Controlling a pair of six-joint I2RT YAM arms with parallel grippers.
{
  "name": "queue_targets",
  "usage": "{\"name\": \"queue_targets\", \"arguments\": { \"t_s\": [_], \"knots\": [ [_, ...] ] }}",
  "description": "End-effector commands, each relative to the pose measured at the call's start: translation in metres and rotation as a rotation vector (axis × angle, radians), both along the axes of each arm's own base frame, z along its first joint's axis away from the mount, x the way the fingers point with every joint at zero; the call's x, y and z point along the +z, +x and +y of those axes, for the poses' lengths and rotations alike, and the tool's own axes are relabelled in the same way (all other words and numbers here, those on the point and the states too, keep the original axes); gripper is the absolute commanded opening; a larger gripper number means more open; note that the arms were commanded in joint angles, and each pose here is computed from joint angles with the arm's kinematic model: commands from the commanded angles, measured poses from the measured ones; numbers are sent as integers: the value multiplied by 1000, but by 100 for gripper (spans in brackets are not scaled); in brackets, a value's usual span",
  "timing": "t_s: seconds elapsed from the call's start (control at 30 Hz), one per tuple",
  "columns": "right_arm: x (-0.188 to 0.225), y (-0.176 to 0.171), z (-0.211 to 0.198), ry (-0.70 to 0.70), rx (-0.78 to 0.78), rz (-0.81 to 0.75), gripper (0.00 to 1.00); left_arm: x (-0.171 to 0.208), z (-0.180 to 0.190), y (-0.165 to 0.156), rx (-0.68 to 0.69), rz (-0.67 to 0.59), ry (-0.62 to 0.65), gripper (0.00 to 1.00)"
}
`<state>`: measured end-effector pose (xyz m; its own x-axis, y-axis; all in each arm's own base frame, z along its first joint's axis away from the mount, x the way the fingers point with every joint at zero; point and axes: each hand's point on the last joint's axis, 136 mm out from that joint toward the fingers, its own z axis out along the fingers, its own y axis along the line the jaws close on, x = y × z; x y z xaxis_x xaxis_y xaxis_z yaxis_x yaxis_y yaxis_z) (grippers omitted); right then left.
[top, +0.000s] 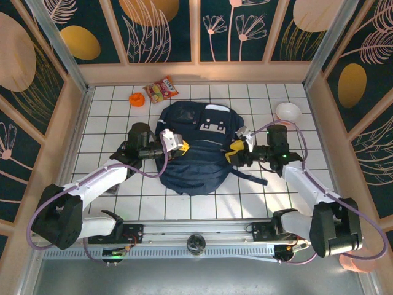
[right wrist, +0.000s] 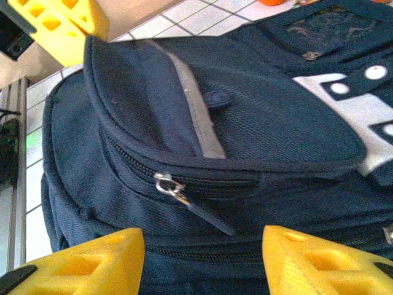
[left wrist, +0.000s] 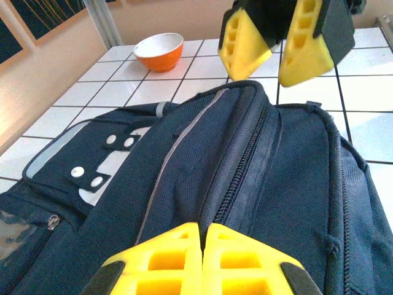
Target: Pack the student bag
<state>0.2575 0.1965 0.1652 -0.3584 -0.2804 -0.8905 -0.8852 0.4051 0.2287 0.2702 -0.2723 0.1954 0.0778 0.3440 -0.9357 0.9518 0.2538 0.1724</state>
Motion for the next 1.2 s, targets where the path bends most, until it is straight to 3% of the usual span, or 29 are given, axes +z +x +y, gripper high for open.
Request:
{"name": "queue_targets", "arguments": {
  "t_s": [0.0, 0.2, 0.37, 0.5, 0.73, 0.8, 1.17],
  "knots": [
    [13, 7, 9, 10, 54, -95, 54, 43, -11, -5, -82, -112, -119, 0],
    [11, 12, 15, 25, 93, -107, 54, 45, -12, -5, -88, -115, -122, 0],
    [8, -1, 24, 35, 169, -70, 47, 45, -12, -4, -86, -115, -121, 0],
    [5, -17, 24, 22, 198, -14, 36, 44, -11, 0, -62, -120, -115, 0],
    [8, -24, 19, 26, 143, 22, 6, 43, -11, 4, -50, -122, -109, 0],
    [12, -23, 19, 38, 127, 30, 1, 43, -12, 5, -46, -124, -107, 0],
    [28, -31, 36, 82, 102, 142, 0, 43, -8, 17, 40, -137, -83, 0]
  ]
}}
